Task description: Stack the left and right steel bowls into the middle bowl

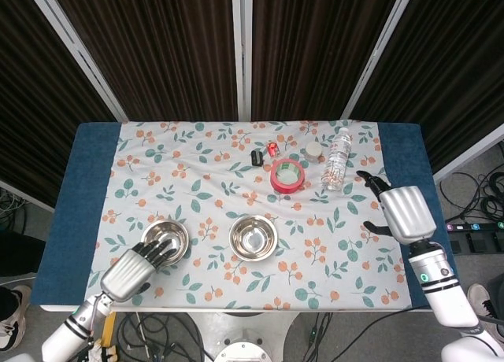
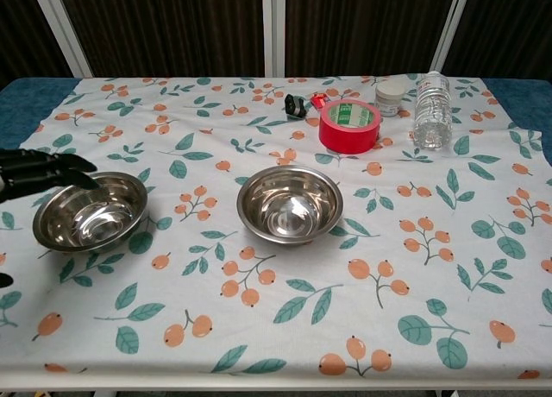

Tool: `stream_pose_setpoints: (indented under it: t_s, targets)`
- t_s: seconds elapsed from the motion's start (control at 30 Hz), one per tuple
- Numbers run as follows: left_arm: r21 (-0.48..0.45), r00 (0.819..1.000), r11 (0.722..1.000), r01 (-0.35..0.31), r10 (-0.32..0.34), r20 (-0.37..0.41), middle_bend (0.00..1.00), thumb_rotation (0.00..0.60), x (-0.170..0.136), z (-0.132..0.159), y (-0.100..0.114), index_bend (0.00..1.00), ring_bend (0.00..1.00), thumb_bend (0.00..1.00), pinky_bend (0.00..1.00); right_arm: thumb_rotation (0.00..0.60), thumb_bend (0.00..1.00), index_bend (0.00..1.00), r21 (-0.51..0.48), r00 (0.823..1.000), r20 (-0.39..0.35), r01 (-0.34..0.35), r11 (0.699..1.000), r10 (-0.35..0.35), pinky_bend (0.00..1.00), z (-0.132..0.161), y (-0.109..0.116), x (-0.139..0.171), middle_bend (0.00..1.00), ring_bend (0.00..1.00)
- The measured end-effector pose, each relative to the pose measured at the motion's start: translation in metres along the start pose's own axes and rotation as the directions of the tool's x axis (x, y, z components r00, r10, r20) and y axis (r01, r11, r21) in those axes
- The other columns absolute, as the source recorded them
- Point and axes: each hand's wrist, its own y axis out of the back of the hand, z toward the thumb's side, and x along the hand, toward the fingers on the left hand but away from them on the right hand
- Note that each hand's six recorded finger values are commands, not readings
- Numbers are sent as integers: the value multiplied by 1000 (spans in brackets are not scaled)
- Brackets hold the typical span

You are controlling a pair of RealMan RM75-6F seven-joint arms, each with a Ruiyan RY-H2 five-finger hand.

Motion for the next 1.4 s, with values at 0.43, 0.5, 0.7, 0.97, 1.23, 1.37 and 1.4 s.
stream_pose_setpoints:
  t_s: [0.43,0.5,0.7,0.97,1.23,1.37,1.4]
  targets:
    - [89,996,995,52,-46,-72,419,600,24,-3,-28,394,750,127,871,600,57,203,-17,998,60,-1,1000,2,802,-28,-12,11,333,790]
    - [95,993,993,70,-60,-104,423,600,27,-9,-32,395,755,129,875,600,57,203,-19,998,64,-5,1000,6,802,-30,-14,12,333,790]
    - [126,985,985,115,-97,-143,469,600,36,-16,-45,444,780,160,891,600,56,203,-29,997,73,-14,999,16,801,-36,-17,15,342,790]
    - [188,988,975,118,-96,-122,584,600,43,-12,-51,558,845,223,924,600,61,205,-39,995,93,-18,999,21,801,-46,-17,17,361,792]
    - [259,993,962,91,-68,-96,672,600,49,-9,-54,644,887,282,953,600,67,205,-44,994,108,-23,999,28,802,-53,-19,19,385,792]
    - [278,994,957,84,-61,-93,699,600,53,-8,-57,668,906,299,966,600,69,205,-47,993,116,-28,999,33,801,-56,-20,21,396,792]
    - [281,994,956,83,-59,-92,702,600,53,-8,-58,671,908,301,968,600,68,205,-48,992,118,-29,998,34,802,-57,-20,22,398,792]
